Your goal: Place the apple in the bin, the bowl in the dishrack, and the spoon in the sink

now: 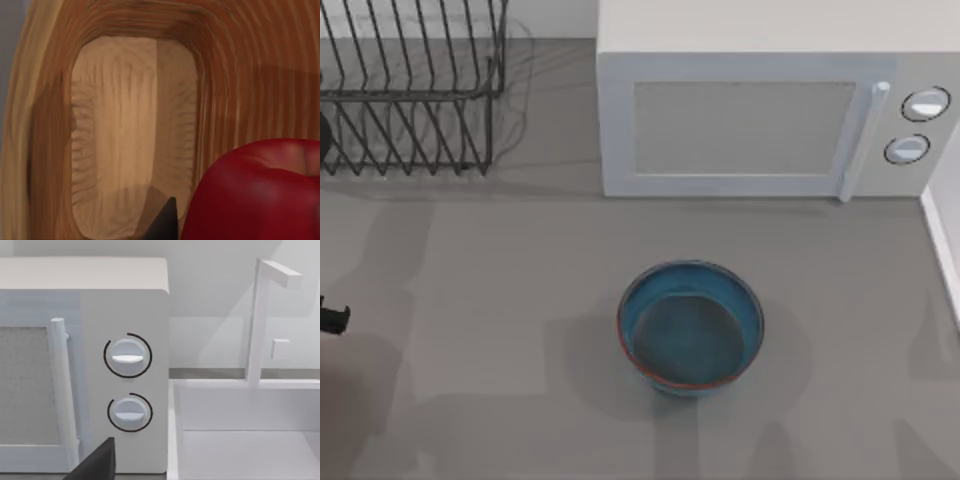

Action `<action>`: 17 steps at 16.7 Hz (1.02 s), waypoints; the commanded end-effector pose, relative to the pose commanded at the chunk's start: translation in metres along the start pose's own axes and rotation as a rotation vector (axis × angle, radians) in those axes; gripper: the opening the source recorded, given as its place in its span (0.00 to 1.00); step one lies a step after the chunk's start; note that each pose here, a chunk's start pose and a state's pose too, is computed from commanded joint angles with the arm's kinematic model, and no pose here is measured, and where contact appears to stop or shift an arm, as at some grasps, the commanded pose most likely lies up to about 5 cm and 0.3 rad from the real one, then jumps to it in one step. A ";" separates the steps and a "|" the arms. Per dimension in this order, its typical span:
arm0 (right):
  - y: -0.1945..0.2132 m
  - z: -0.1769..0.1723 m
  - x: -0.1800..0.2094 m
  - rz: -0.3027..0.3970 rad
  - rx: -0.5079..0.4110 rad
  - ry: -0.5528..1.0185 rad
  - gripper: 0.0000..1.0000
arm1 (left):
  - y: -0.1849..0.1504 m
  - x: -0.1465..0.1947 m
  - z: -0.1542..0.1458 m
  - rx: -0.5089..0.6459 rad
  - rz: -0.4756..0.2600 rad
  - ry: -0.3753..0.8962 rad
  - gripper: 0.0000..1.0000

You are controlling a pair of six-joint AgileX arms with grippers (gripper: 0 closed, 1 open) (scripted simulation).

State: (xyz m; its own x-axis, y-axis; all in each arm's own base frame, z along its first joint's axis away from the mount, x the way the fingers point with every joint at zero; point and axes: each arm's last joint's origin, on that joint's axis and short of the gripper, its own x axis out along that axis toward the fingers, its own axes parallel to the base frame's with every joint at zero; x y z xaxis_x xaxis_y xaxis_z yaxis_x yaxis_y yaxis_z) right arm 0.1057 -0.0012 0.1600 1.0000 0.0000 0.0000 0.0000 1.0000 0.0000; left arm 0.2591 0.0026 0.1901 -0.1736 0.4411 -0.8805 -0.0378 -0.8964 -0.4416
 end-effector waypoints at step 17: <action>0.000 0.000 0.000 0.000 0.000 0.000 1.00 | 0.000 0.000 0.000 0.000 0.000 0.000 1.00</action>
State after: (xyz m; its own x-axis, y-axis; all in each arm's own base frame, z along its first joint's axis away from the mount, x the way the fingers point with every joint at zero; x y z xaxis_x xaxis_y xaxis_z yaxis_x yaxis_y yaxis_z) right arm 0.1057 -0.0012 0.1600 1.0000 0.0000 0.0000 0.0000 1.0000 0.0000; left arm 0.2591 0.0026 0.1901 -0.1736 0.4411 -0.8805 -0.0378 -0.8964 -0.4416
